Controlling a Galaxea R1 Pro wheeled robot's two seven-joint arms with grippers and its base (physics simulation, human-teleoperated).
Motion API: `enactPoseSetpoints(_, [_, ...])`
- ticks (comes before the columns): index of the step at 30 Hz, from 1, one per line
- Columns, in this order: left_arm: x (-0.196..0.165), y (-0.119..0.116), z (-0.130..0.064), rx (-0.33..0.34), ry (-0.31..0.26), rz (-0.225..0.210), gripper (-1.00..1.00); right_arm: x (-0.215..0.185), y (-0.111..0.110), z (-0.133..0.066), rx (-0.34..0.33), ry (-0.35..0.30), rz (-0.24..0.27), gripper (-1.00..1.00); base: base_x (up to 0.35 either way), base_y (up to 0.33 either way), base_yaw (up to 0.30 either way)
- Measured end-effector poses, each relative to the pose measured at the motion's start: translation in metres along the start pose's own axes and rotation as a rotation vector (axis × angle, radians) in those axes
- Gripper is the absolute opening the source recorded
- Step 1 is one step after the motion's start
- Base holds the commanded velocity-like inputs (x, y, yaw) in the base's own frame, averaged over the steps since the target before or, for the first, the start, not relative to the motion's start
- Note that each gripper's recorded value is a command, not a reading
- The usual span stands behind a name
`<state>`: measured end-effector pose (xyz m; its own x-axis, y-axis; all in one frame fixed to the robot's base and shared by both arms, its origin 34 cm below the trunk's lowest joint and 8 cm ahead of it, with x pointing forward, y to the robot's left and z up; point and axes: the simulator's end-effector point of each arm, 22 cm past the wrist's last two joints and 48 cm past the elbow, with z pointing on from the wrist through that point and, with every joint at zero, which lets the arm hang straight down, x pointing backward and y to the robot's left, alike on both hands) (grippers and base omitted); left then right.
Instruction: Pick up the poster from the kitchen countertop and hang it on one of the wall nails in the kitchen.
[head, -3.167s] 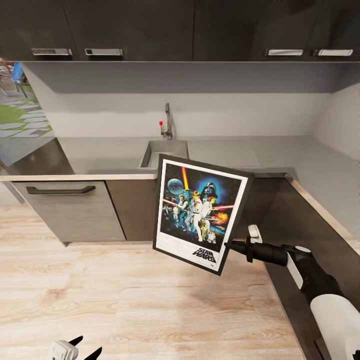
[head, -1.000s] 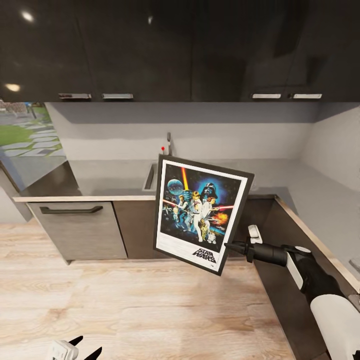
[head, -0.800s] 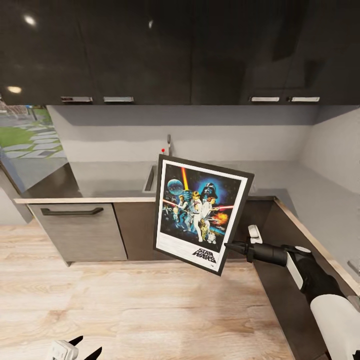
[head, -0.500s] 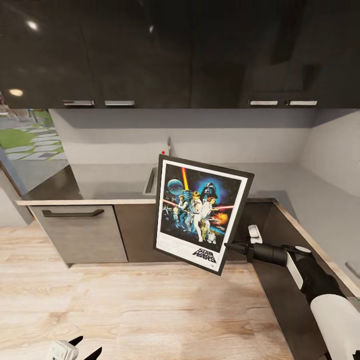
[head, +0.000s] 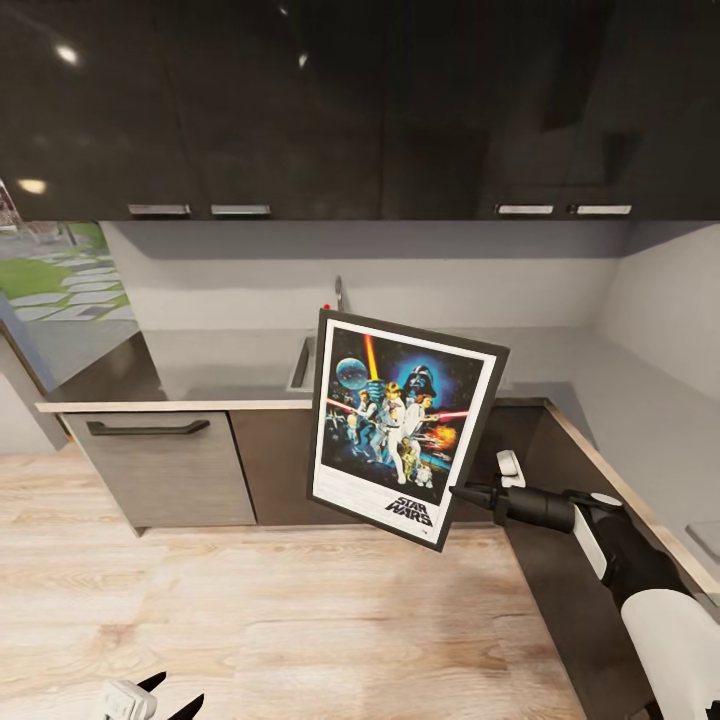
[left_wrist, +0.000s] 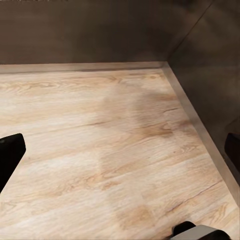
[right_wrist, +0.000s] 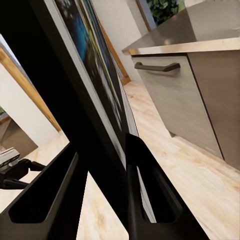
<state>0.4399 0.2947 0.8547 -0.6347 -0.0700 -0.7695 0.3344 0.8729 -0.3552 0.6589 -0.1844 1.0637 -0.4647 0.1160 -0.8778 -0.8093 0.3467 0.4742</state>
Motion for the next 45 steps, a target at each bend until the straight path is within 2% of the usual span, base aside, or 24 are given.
enactPoseSetpoints(25, [-0.0012, -0.0018, -0.0030, 0.000, 0.000, 0.000, 1.00, -0.0027, 0.0023, -0.0019, 0.004, 0.001, 0.002, -1.00, 0.000, 0.000, 0.000])
enactPoseSetpoints(30, [-0.0011, -0.0018, -0.0031, 0.000, 0.000, 0.000, 1.00, -0.0030, 0.0019, -0.0019, 0.006, 0.003, 0.011, -1.00, 0.000, 0.000, 0.000])
enactPoseSetpoints(32, [-0.0012, -0.0018, -0.0030, 0.000, 0.000, 0.000, 1.00, -0.0028, 0.0019, -0.0018, 0.007, 0.006, 0.033, -1.00, 0.000, 0.000, 0.000])
enactPoseSetpoints(37, [-0.0014, -0.0018, -0.0032, 0.000, 0.000, 0.001, 1.00, -0.0033, 0.0021, -0.0024, 0.007, 0.006, 0.052, -1.00, 0.000, 0.000, 0.000])
enactPoseSetpoints(42, [-0.0015, -0.0019, -0.0032, 0.000, 0.000, 0.001, 1.00, -0.0040, 0.0016, -0.0023, 0.010, 0.005, 0.051, -1.00, 0.000, 0.000, 0.000])
enactPoseSetpoints(45, [-0.0019, -0.0019, -0.0031, 0.000, -0.001, 0.002, 1.00, -0.0040, -0.0049, -0.0024, 0.039, 0.006, 0.049, -1.00, 0.000, 0.000, 0.000])
